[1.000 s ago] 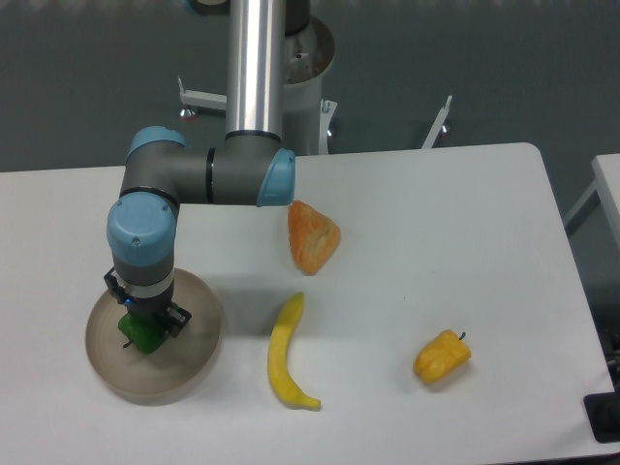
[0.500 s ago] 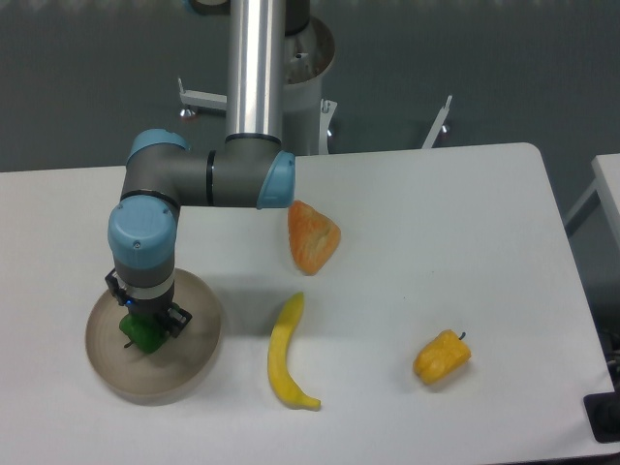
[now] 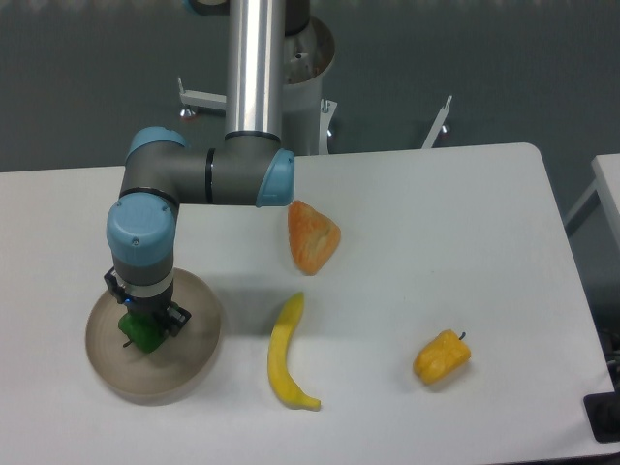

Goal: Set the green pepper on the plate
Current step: 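Lower the green pepper onto the plate and hold it there, then open the gripper to release the green pepper on the plate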

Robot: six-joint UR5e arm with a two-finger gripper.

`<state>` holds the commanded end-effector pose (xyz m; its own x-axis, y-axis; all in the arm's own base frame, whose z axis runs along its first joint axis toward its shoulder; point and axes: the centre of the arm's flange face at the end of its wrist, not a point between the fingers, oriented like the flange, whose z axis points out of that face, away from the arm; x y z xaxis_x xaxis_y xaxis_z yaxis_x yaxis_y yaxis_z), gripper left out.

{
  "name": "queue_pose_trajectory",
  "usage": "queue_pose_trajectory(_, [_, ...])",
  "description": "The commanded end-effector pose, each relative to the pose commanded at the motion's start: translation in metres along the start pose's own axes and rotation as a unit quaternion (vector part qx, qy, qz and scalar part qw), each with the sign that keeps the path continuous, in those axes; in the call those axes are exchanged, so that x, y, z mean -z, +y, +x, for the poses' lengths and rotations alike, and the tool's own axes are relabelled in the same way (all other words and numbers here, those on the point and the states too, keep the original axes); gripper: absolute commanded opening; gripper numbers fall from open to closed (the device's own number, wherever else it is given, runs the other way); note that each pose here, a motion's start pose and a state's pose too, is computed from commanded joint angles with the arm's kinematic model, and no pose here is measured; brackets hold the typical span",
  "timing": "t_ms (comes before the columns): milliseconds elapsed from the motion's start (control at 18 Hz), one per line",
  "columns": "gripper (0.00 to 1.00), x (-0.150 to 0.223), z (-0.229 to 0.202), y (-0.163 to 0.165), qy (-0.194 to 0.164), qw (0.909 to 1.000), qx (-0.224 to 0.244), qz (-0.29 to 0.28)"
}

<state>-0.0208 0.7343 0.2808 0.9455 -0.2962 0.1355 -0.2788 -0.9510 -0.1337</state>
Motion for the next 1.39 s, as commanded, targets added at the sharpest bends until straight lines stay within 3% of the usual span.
queue_pose_trajectory(333, [0.72,0.007,0.002,0.000,-0.002,1.0000,-0.001,0.004])
queue_pose_trajectory(833, [0.75,0.020,0.004,0.000,-0.007,0.9999,-0.003,0.012])
queue_pose_trajectory(1000, [0.85,0.035,0.006,-0.001,-0.014,0.9997,-0.005,0.020])
queue_pose_trajectory(1167, [1.00,0.046,-0.004,0.002,-0.051,0.9985,-0.018,0.009])
queue_pose_trajectory(1389, [1.00,0.075,-0.057,0.020,-0.109,0.9940,0.007,-0.003])
